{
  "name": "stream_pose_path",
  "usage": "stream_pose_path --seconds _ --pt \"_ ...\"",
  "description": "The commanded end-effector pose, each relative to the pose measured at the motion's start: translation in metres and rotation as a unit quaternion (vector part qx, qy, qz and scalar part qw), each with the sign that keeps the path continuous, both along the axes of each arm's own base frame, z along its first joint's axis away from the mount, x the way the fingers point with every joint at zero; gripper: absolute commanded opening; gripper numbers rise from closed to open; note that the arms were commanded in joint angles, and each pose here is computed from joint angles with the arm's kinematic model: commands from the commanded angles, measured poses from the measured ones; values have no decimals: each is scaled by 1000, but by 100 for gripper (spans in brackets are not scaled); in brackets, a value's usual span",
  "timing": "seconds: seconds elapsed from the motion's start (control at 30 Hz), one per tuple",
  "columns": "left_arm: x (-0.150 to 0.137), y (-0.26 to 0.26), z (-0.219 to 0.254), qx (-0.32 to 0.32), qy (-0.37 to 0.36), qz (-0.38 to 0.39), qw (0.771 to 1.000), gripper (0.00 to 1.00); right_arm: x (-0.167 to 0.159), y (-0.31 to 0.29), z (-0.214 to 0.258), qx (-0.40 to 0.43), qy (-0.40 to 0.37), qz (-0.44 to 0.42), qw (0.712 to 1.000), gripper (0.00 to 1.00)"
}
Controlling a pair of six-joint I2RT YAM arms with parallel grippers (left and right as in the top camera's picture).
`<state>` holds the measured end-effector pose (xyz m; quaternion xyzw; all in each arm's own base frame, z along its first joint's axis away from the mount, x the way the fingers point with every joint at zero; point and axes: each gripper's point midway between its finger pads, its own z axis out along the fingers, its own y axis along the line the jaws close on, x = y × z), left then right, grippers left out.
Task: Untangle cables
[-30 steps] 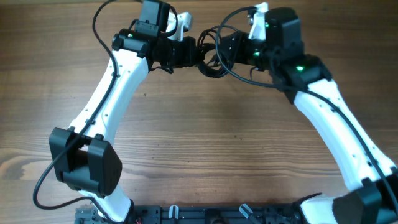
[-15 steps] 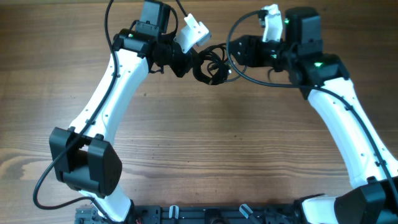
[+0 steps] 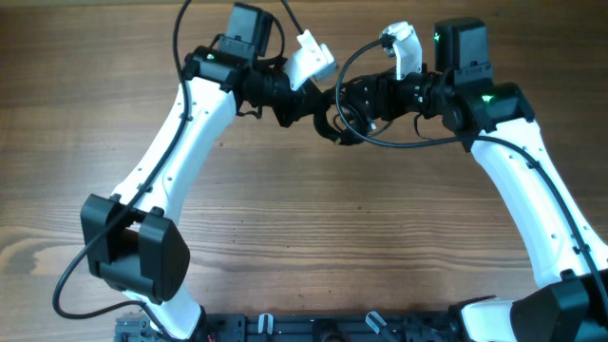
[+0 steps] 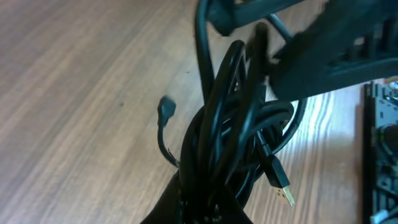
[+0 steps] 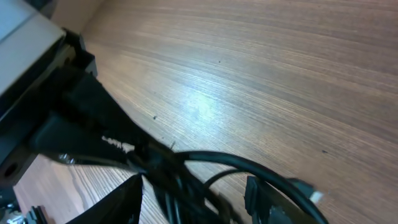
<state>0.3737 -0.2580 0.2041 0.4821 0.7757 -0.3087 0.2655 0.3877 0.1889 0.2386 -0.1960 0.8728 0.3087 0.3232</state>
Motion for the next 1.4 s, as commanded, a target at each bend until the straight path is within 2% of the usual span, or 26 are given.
stream_pose_path --seconds 0.0,0.17,0.43,0.5,0.77,0.83,0.97,1.0,1.17,1.2,1.23,1.37 --pt "-15 -13 14 -26 18 -17 999 4 11 0 -21 -19 7 2 1000 54" --pt "-20 -14 12 -22 27 -20 999 4 19 1 -34 -23 16 0 1000 53" --pt "-19 -14 12 -23 26 -20 999 4 16 6 -35 -8 23 11 1000 31" --pt "-19 -14 12 -23 26 -20 999 4 15 8 -34 -3 25 16 1000 28" --pt "-20 -15 12 -24 32 -16 999 4 13 12 -47 -2 44 27 999 29" --pt "-20 -15 13 -25 34 -14 999 4 13 13 -50 0 49 29 998 38" --pt "-20 -16 13 -24 34 -15 999 4 15 13 -55 -2 53 29 998 41" --pt "-20 -16 13 -24 34 -15 999 4 15 13 -55 -2 52 29 998 40" --pt "-20 -16 12 -24 35 -14 999 4 21 12 -45 18 52 8 998 10" --pt "-20 -16 12 -24 35 -14 999 4 22 11 -42 24 54 0 998 7" --pt "-20 -15 12 -22 33 -13 999 4 23 10 -36 32 54 -10 998 4" --pt "-15 -11 7 -3 26 -1 1000 4 15 5 -2 50 31 -24 998 4"
